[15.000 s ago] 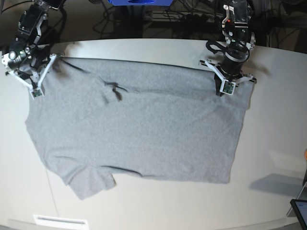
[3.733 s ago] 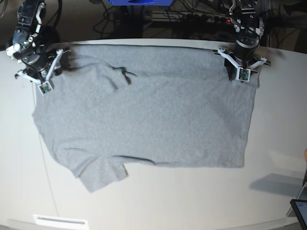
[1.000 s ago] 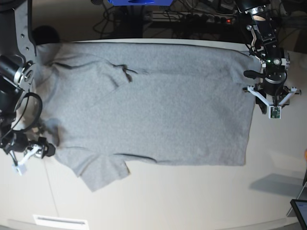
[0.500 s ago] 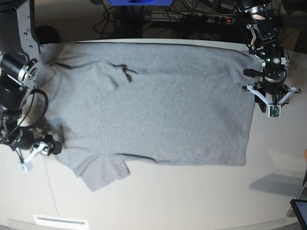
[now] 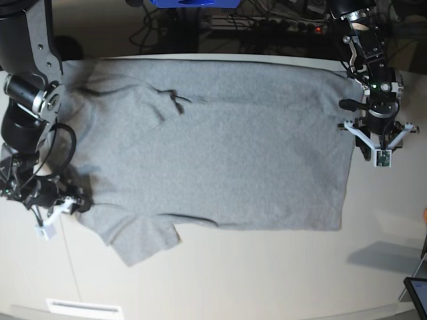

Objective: Fold the T-shirt properly
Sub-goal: 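Release the shoulders and move both grippers to the shirt's hem corners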

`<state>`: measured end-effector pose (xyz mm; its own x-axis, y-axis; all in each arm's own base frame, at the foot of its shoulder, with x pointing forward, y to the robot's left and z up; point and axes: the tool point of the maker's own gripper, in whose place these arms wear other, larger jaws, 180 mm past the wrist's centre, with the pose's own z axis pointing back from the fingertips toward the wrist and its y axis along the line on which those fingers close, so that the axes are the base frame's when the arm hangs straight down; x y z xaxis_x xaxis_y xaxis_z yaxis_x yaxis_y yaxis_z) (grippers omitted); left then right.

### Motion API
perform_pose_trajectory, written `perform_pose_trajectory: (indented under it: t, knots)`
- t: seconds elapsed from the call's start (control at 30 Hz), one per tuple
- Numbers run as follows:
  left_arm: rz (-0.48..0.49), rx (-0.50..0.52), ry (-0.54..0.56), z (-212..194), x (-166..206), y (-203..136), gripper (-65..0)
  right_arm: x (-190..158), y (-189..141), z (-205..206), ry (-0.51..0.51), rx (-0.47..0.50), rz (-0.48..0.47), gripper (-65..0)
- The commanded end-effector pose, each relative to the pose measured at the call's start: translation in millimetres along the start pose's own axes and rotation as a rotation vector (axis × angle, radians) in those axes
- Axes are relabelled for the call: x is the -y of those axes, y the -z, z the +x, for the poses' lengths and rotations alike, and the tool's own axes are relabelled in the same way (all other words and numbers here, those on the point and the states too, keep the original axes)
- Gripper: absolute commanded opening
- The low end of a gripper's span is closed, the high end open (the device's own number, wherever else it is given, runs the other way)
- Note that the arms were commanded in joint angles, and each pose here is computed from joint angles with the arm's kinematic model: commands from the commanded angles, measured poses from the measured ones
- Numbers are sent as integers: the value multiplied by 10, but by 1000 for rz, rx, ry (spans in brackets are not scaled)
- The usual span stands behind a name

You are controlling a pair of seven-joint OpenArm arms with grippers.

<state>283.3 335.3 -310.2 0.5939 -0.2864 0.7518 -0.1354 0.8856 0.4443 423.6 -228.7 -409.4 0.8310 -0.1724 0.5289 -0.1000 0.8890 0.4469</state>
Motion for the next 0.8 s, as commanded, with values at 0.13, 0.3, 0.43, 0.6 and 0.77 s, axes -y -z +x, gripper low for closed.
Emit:
perform_pose_trajectory:
  t: [0.13, 0.3, 0.43, 0.6, 0.77]
  knots:
    - [16, 12, -43, 82, -80, 204, -425, 16, -72, 153, -20, 19, -10, -486]
    - [6, -8, -118, 157, -71, 521, -425, 16, -72, 153, -20, 19, -10, -644]
    - [-12, -17, -187, 283, -42, 789, -423, 30, -63, 99, -16, 9, -12, -647]
    - [-133, -117, -402, 300, 64, 1187, -282, 35, -61, 84, -15, 8, -12, -647]
    - [-216, -66, -640, 505, -106, 1410, -153, 42, -66, 83, -15, 6, -14, -647]
